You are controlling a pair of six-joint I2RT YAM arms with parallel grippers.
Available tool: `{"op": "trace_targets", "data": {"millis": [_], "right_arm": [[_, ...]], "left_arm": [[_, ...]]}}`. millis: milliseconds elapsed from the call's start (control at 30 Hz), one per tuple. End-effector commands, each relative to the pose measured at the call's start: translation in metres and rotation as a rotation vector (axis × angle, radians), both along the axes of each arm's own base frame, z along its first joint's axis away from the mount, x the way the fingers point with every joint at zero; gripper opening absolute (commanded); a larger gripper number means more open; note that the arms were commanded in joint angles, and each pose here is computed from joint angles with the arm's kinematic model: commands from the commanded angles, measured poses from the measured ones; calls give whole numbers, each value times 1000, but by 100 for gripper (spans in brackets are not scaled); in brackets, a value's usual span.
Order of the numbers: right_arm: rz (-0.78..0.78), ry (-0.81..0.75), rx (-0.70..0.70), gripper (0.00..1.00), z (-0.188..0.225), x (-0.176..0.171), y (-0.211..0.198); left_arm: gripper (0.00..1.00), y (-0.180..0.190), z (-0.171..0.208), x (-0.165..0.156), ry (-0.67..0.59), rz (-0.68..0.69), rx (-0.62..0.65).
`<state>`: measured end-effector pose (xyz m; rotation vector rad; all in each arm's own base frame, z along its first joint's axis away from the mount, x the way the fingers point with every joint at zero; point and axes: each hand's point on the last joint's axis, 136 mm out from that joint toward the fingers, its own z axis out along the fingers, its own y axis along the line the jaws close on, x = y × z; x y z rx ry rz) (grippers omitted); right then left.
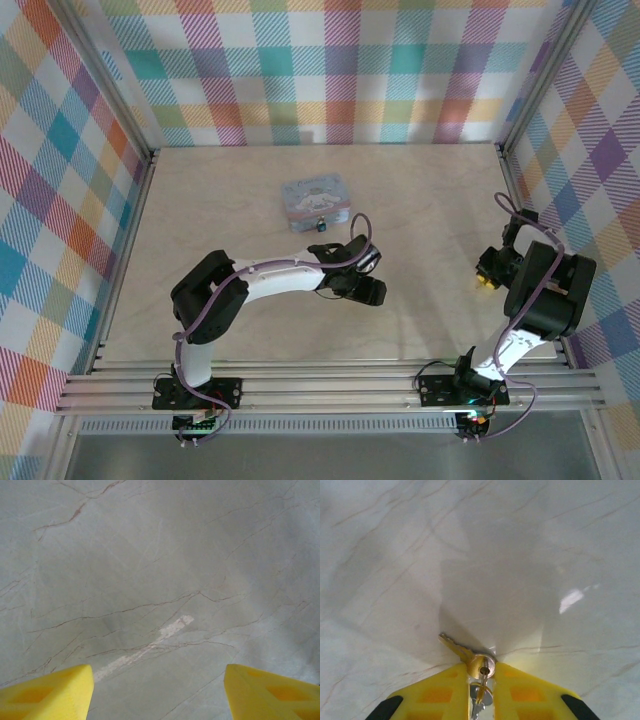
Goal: Unlock the padlock with the key
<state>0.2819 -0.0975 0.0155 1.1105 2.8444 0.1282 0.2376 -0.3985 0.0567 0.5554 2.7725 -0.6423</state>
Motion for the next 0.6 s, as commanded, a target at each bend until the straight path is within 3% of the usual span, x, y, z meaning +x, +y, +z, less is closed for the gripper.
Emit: {"op": "trace_targets", "data": {"millis": [0,267,567], "right_arm": [[89,-22,153,15,2,-3,51],[300,-123,201,7,39,11,126],[577,-360,268,0,108,35,213]], "left_arm": [[69,8,12,3,-22,30,-9],[70,39,5,7,-18,95,31],[70,101,2,19,28,247,40]]}}
